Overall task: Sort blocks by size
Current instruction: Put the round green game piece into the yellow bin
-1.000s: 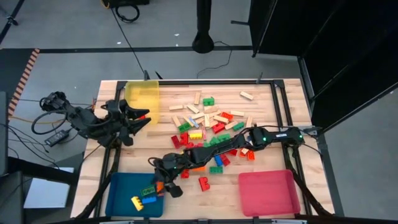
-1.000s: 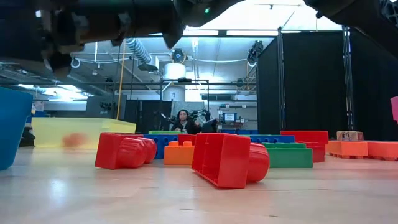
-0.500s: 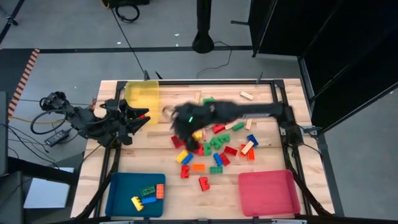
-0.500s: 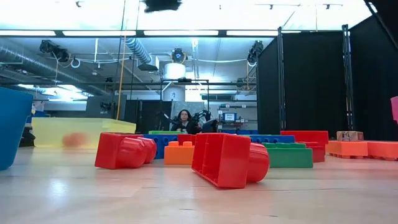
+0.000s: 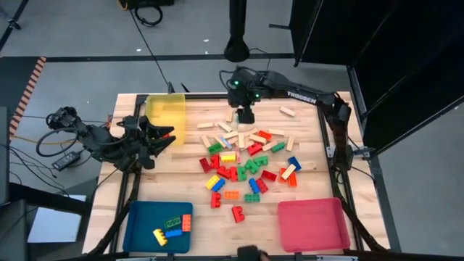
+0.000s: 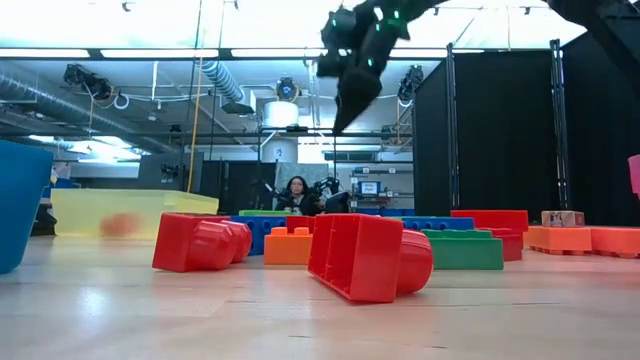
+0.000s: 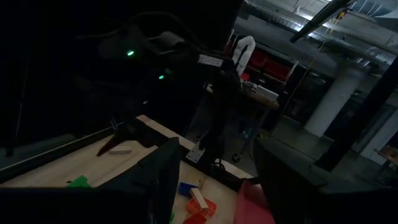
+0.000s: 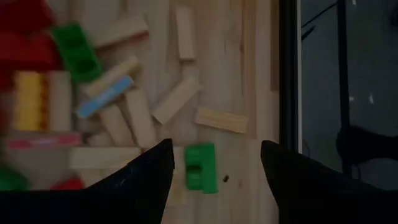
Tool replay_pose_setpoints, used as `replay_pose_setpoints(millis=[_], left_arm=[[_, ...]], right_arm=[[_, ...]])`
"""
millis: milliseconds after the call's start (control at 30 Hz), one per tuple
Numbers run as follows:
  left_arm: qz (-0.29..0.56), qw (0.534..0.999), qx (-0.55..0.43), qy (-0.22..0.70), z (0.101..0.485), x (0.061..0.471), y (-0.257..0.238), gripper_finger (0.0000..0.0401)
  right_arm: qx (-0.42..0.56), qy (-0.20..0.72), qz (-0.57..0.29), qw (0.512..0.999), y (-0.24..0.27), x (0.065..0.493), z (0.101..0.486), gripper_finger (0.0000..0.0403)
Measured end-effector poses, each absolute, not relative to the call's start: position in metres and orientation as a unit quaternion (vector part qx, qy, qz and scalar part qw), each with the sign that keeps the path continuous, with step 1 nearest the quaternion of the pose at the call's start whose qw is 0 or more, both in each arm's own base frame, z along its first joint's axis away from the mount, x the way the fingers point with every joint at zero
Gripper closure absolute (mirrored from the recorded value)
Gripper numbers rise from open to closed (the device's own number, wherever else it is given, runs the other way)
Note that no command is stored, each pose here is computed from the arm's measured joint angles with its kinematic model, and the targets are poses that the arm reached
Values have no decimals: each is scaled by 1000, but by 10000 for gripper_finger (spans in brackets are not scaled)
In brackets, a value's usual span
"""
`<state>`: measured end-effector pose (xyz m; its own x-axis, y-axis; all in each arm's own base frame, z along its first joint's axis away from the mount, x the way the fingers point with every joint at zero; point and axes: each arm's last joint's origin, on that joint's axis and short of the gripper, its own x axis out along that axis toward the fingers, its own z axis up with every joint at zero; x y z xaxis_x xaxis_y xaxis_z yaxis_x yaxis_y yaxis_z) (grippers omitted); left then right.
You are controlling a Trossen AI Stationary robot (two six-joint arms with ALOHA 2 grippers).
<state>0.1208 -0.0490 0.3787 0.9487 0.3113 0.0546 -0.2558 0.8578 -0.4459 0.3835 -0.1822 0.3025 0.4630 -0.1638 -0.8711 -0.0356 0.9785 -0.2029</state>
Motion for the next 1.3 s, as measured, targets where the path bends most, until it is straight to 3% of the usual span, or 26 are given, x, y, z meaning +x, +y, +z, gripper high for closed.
replay_pose_setpoints(millis=[367,733,1067,1300], left_arm=[[148,962,-221,-62,378,121,-49,192],[154,963,-216,-57,377,124,-51,192],[155,963,-214,-54,376,127,-52,192],[155,963,-214,-54,376,127,-52,192]], right_arm=[[-133,531,-32,836,-208,370,232,147],[-156,539,-10,827,-207,370,204,150],[-130,621,21,772,-209,388,158,152],[-121,628,27,768,-215,393,159,199]])
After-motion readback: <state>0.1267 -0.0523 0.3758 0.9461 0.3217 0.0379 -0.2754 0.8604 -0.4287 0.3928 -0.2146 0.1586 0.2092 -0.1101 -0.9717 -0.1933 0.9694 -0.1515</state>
